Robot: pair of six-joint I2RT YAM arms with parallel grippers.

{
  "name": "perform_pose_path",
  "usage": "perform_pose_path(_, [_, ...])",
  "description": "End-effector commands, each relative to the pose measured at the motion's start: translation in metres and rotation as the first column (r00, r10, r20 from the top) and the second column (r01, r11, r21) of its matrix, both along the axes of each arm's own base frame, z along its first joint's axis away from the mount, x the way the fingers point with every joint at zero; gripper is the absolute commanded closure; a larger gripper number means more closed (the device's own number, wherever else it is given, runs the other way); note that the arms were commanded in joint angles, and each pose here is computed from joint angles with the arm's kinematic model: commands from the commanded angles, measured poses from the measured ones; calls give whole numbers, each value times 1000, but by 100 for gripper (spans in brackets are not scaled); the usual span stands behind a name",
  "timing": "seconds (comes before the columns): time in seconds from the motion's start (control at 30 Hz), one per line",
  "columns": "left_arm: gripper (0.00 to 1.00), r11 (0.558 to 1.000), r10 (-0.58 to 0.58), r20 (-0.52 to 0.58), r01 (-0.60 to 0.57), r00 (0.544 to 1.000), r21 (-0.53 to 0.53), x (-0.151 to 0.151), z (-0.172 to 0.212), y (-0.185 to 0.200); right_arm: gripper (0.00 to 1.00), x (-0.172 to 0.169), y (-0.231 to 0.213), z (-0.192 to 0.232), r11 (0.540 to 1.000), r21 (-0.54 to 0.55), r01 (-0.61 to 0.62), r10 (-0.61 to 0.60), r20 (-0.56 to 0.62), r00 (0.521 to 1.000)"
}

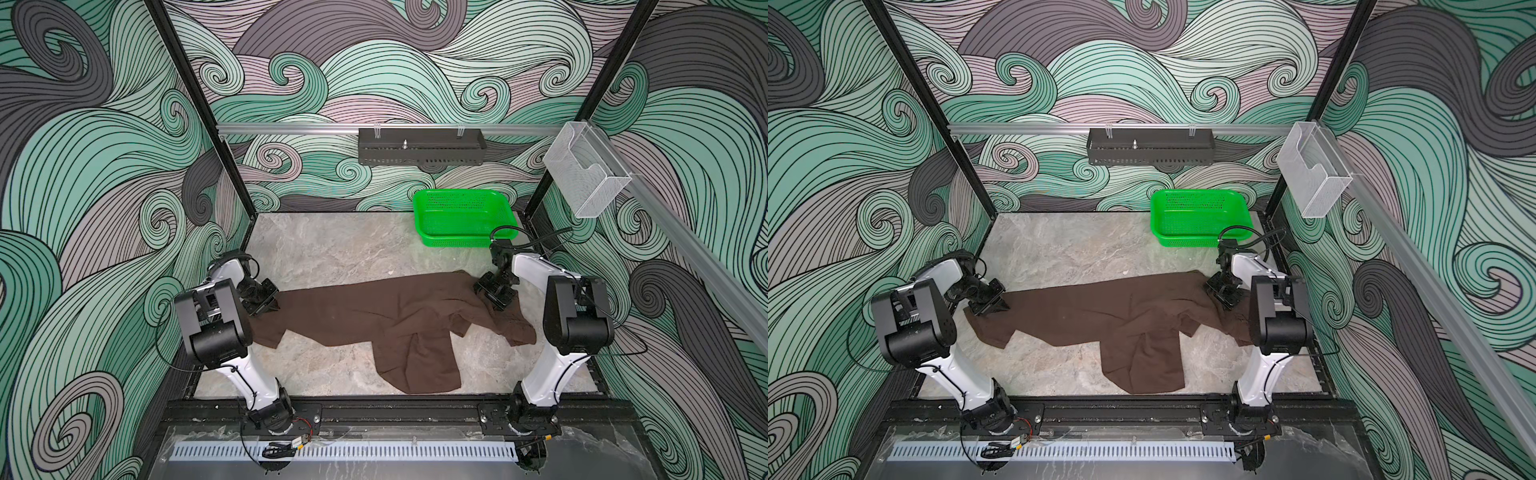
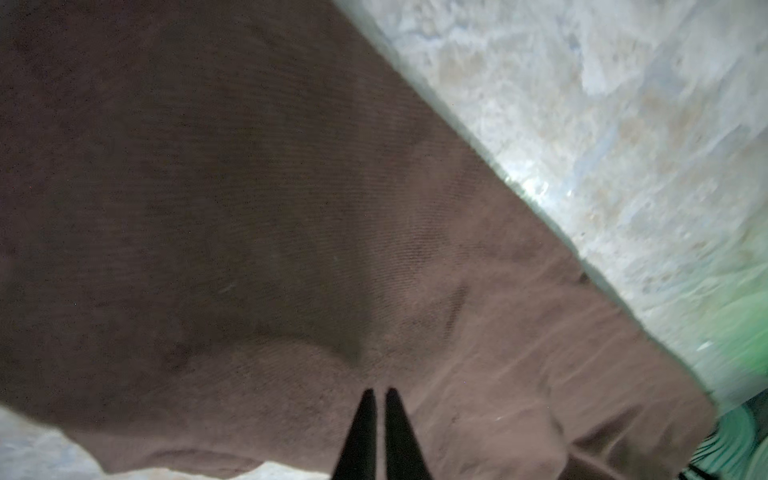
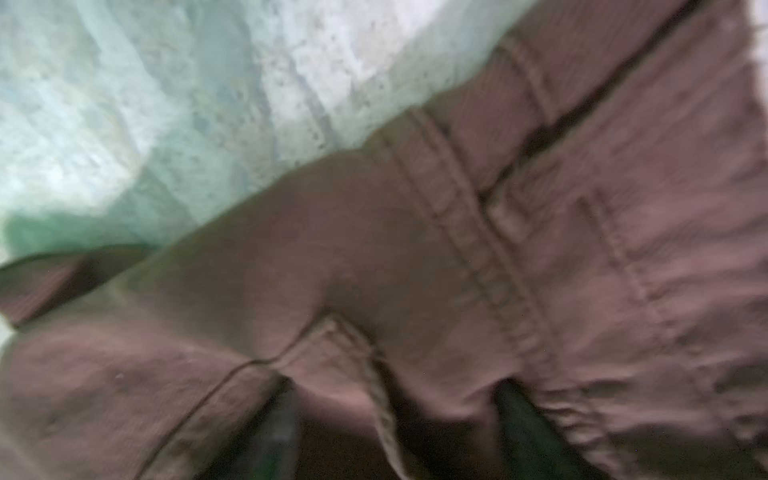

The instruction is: Fold and stack the trousers

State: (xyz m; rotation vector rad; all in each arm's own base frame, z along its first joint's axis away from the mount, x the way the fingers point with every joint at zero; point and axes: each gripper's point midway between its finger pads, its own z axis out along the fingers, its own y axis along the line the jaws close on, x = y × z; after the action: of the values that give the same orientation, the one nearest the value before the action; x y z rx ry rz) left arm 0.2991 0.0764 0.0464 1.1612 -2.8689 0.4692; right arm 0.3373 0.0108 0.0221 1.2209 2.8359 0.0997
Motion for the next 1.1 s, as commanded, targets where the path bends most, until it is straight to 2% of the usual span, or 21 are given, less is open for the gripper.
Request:
perform_pose_path(0.0, [100,1000,-16,40,16,999,10,14,14,3,71,13,3,7,1000,5,-8,8,61,998])
perform_pose_path(0.07, [100,1000,-23,70,22,997,20,22,23,7,86,23,4,21,1000,3,-28,27,110,994])
perform_pose_path(0.17, [100,999,-30,122,25,992,43,35,41,12,100,40,3,52,999,-3,-49,48,204,978])
perform_pose_path(0.37, [100,997,-37,227,20,973,74,61,80,20,100,63,-2,119,997,-44,-69,80,372,925])
perform_pose_path(0.57, [100,997,-37,242,21,970,70,62,84,18,100,62,-7,157,996,-61,-61,81,432,898])
perform_pose_path(0.67, [100,999,-36,214,26,976,48,54,78,14,100,51,-11,160,995,-82,-56,86,425,901])
perform_pose_path(0.7, [97,999,-35,196,27,980,46,49,75,13,100,45,-13,159,994,-94,-52,87,420,903])
perform_pose_path(0.77, [67,999,-30,165,23,986,45,39,67,11,100,32,-17,150,993,-110,-45,86,397,914])
perform_pose_path(0.87, [45,999,-30,128,25,991,40,26,56,8,100,19,-22,135,992,-115,-45,85,365,927])
perform_pose_path(0.97, [35,998,-32,83,27,996,62,16,46,10,100,9,-23,123,993,-106,-47,81,345,935])
perform_pose_path(1.07, [34,996,-33,53,29,998,84,13,39,15,100,3,-26,118,993,-107,-45,79,340,937])
